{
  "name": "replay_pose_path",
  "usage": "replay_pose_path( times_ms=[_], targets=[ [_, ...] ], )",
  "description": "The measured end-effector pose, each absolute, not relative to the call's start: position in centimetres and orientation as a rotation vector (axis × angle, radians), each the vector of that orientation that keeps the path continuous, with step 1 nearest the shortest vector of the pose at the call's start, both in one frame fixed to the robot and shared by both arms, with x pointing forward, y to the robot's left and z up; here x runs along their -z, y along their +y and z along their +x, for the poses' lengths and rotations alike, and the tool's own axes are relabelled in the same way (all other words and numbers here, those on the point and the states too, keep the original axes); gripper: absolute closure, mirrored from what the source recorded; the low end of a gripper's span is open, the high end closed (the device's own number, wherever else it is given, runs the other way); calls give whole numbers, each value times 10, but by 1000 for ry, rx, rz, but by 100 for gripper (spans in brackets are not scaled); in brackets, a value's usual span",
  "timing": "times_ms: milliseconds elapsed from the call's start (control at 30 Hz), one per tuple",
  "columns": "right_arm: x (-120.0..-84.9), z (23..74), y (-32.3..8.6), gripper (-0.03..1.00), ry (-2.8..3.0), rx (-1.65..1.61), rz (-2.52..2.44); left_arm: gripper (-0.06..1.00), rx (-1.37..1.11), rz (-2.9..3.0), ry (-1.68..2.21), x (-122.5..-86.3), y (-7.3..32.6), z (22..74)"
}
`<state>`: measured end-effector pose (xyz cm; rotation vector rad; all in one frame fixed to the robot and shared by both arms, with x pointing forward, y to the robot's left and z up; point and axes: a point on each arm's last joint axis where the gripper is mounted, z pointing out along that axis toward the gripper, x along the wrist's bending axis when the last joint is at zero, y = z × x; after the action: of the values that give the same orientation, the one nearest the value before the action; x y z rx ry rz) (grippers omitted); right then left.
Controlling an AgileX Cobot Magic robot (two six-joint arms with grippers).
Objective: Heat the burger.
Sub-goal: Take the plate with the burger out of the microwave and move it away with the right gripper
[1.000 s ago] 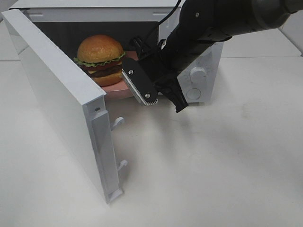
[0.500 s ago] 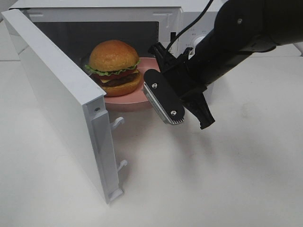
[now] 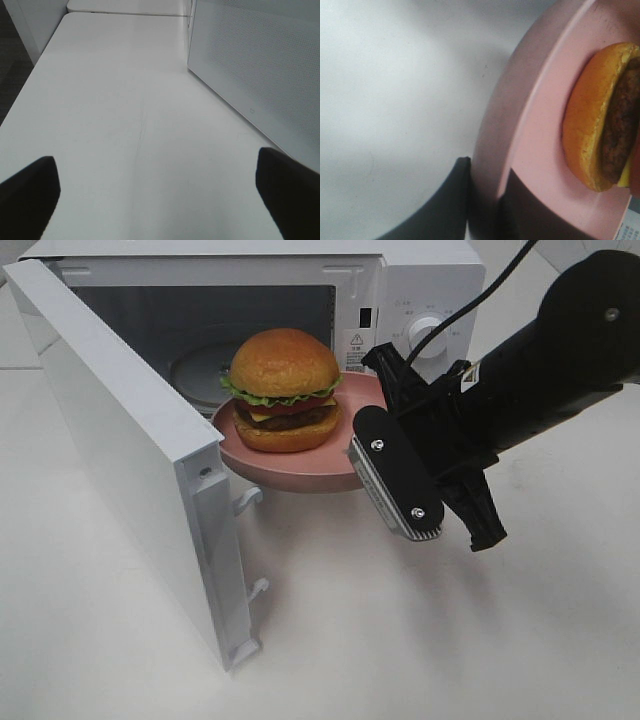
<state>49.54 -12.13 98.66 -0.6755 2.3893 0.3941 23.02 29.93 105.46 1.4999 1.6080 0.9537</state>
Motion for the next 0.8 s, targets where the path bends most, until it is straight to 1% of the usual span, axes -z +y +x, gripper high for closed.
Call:
replay_pose_path(
  times_ms=[800],
  targets=[
    [-1007, 421, -172, 84, 2351, -452, -500, -4, -954, 1500, 1608, -1055, 299, 230]
  ],
)
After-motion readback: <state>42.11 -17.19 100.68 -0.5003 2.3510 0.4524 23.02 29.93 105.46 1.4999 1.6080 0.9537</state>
